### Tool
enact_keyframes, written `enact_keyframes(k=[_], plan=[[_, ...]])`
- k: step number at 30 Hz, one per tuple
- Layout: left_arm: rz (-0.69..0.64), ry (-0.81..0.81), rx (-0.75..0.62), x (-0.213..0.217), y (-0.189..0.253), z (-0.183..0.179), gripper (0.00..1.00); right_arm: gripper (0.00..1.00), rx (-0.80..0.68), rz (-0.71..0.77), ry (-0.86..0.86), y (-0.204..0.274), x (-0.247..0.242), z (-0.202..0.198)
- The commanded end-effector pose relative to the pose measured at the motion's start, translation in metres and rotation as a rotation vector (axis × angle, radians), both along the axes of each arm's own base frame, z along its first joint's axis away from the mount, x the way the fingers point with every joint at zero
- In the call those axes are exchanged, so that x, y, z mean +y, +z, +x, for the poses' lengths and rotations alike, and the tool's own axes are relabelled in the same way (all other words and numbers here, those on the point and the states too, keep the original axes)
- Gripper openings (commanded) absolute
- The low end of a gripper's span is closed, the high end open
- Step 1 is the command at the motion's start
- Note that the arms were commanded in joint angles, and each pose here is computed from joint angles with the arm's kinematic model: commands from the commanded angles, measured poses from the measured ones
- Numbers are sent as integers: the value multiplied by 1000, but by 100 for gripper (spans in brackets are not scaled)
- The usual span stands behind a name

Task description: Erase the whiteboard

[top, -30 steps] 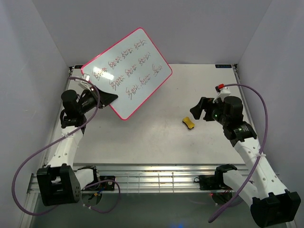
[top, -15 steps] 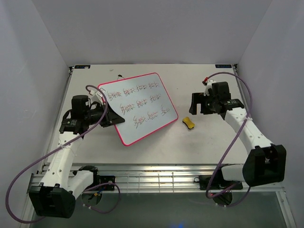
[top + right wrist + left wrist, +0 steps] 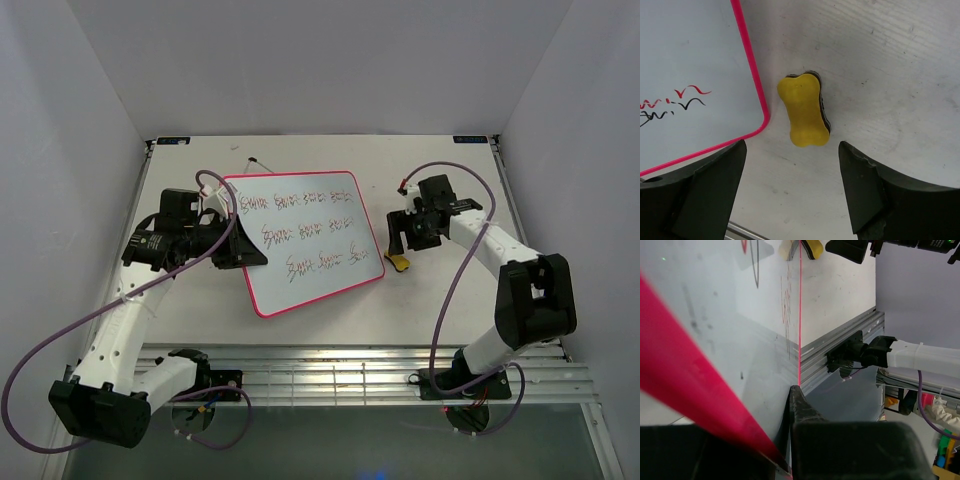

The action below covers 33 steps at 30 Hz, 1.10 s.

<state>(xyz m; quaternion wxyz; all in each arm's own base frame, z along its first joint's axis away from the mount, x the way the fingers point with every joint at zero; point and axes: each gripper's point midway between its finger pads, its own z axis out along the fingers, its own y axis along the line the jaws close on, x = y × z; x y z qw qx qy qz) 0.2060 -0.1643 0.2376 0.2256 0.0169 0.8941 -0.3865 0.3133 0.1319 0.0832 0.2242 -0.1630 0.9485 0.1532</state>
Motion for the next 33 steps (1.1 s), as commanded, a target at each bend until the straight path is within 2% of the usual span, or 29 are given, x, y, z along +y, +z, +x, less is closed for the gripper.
enact_keyframes(k=[1, 4, 9, 12, 17, 22, 26, 33], plan=[[180, 58, -14, 25, -17, 4, 0, 79, -1, -26, 45, -6, 4, 1], [196, 74, 1, 28, -22, 1, 0, 74, 18, -65, 50, -19, 3, 4], [128, 22, 42, 16, -26, -6, 0, 70, 28, -82, 73, -34, 9, 15], [136, 22, 61, 16, -32, -6, 0, 63, 49, -87, 87, -44, 13, 17], [163, 37, 46, 20, -34, -4, 0, 61, 50, -122, 98, -54, 17, 18], [171, 14, 44, 19, -38, -6, 0, 62, -3, -179, 44, -48, 8, 29], [183, 19, 41, 21, -39, -6, 0, 62, -26, -160, 45, -42, 12, 35], [195, 27, 35, 23, -39, -6, 0, 51, -12, -170, 64, -47, 15, 33]])
